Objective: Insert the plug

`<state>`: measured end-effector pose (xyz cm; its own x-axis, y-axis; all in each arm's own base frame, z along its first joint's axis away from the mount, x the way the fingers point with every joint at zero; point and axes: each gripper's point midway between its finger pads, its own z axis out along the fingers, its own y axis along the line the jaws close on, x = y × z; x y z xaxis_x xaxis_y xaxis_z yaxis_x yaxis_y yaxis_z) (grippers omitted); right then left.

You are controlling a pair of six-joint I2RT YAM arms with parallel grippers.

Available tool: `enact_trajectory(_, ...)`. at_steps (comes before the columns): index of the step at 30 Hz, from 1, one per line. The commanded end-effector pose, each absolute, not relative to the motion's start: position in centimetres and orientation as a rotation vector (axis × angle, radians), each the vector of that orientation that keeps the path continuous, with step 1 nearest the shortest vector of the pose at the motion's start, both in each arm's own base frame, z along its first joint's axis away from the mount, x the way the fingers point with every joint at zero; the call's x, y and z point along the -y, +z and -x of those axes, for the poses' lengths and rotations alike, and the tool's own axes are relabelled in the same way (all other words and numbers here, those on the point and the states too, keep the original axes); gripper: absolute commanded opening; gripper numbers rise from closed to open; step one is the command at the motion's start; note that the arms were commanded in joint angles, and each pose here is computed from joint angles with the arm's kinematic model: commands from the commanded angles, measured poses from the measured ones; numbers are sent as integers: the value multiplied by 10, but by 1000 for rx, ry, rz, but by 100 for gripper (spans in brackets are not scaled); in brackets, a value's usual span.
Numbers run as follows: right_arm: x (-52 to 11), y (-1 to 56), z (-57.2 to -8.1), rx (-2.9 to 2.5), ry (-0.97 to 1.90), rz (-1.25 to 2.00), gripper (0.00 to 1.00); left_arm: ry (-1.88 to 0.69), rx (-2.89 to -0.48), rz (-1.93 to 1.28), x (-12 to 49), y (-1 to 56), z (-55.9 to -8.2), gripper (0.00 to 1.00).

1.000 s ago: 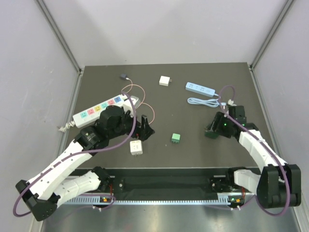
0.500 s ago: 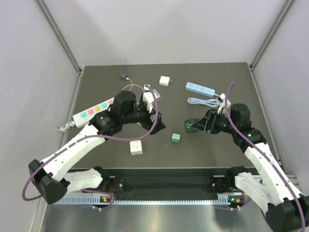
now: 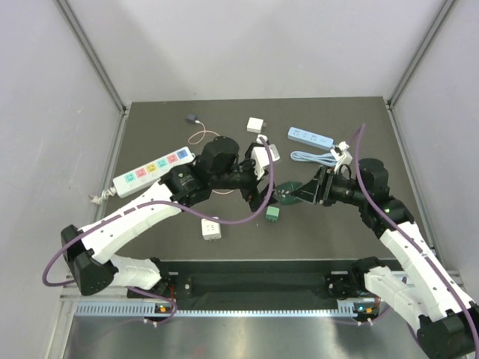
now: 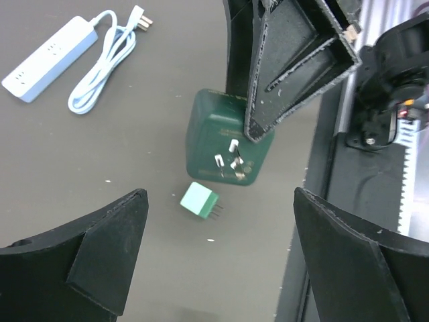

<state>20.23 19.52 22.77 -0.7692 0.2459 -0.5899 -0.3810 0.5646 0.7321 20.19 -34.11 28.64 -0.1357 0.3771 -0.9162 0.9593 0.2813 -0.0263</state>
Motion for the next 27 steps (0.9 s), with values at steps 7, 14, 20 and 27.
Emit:
enact_trajectory(7,-209,277,-204,-2000,1311,172,39,-718,-1622,-1277,356,293,-216,93)
enact_trajectory(14,-213,280,-209,-1988,1321,179,39,-659,-1645,-1300,366,278,-226,90)
enact_trajectory(20,-217,284,-211,-1990,1346,170,38,-622,-1675,-1331,372,261,-232,83)
enact_trajectory(27,-220,289,-207,-1979,1376,165,38,-642,-1654,-1324,380,261,-234,68)
